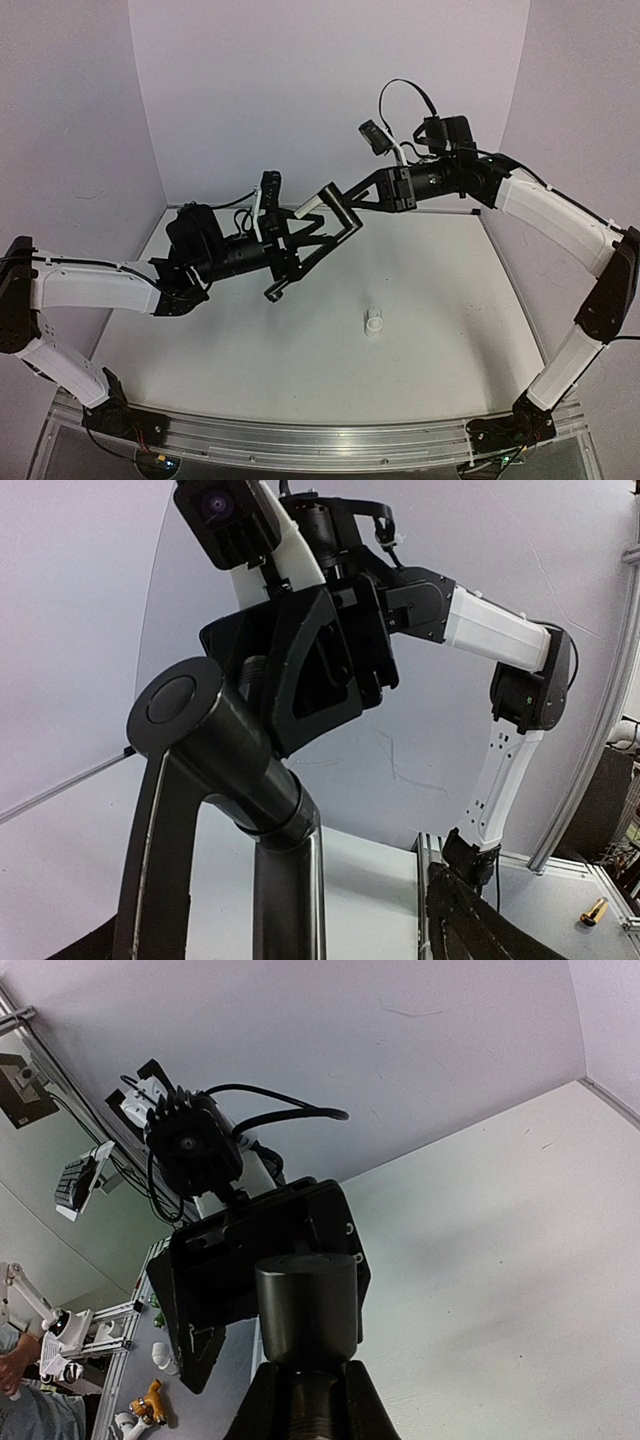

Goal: Install the water faucets

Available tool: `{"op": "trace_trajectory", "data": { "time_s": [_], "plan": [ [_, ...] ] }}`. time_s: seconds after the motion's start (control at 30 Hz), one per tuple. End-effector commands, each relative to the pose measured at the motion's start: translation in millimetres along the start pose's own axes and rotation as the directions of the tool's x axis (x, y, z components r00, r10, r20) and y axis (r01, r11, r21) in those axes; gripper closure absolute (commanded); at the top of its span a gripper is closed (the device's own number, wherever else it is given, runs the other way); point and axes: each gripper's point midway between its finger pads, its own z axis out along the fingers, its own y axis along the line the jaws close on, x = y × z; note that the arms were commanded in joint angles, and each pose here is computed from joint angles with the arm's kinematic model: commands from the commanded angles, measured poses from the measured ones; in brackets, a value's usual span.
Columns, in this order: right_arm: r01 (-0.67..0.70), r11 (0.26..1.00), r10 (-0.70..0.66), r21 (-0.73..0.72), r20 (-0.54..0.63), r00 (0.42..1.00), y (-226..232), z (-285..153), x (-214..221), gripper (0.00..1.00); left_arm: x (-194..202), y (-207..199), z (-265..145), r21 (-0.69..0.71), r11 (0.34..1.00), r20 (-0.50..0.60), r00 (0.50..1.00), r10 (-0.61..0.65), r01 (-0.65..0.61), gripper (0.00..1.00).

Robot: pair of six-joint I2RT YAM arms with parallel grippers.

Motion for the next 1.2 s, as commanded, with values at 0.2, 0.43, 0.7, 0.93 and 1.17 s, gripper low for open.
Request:
{"op": "trace_trajectory", "data": {
  "time_s": [0.2, 0.43, 0.7, 0.93, 1.17],
  "plan": [
    [0.11, 0.992, -0.107, -0.061, 0.057, 0.993, 30.3, -8.4, -23.3, 1.0, 9.4, -1.9, -0.7, -0.035, 0.999, -0.191, 0.981, -0.021, 0.014, 0.18],
    [0.108, 0.99, -0.104, -0.087, 0.051, 0.993, 31.9, -6.8, -20.9, 1.0, 21.8, -14.0, 4.2, 0.041, 0.996, -0.253, 0.965, -0.071, 0.084, 0.25],
    [0.101, 0.99, -0.097, -0.099, 0.046, 0.994, 32.6, -5.1, -19.0, 1.0, 17.7, -20.6, 9.9, 0.092, 0.989, -0.23, 0.969, -0.088, 0.112, 0.5],
    [0.103, 0.99, -0.098, -0.1, 0.047, 0.994, 33.7, -5.5, -19.9, 1.0, 19.5, -15.4, 10.4, 0.066, 0.992, -0.237, 0.967, -0.09, 0.108, 0.74],
    [0.096, 0.994, -0.094, -0.059, 0.045, 0.995, 23.6, -3.4, -17.9, 0.77, 14.7, -11.0, 4.4, 0.022, 0.995, -0.214, 0.972, -0.092, 0.099, 1.0]
  ]
}}
